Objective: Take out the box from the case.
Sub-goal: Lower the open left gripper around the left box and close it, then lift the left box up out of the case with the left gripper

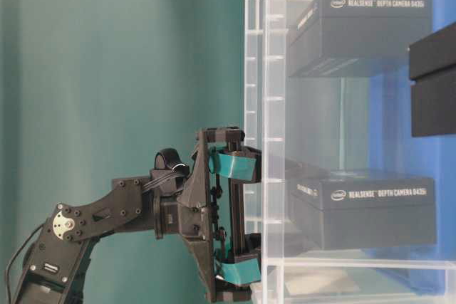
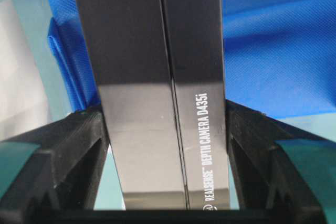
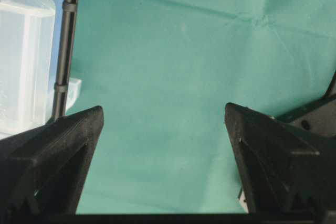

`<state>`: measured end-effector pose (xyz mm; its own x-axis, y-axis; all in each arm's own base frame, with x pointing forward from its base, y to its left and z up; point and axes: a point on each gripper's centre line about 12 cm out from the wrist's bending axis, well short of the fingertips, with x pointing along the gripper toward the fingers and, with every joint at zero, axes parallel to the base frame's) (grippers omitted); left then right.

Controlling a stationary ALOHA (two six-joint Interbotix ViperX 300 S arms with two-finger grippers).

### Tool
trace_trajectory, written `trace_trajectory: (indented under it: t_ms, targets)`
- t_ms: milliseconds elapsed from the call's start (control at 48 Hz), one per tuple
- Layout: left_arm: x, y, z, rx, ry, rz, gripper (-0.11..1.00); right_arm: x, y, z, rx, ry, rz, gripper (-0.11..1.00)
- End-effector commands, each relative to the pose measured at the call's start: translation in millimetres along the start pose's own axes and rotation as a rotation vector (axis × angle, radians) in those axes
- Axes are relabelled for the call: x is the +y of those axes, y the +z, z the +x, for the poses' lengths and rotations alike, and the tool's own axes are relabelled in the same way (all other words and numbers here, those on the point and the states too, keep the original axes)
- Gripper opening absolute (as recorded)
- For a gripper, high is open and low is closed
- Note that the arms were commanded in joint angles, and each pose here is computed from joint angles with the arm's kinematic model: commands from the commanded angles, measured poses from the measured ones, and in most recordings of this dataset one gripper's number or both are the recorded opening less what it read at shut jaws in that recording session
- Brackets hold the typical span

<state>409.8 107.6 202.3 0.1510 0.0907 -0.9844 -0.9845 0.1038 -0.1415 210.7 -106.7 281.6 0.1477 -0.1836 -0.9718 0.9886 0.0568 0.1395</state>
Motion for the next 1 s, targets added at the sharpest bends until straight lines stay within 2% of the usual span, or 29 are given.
trace_trajectory:
  t_ms: [0,521,980]
  targets:
    - [-6,1,-19,-0.013,-0.046,0.002,0.61,2,0,-6,-0.009,0.023,0.000,0.91]
    - [-8,4,-60,-0.009,-0.025,0.009,0.61,1,1,-9,-0.013,0.030,0.004,0.90]
    - [-9,9,-136,-0.028,-0.071,-0.002,0.61,1,0,-11,-0.018,0.041,0.004,0.90]
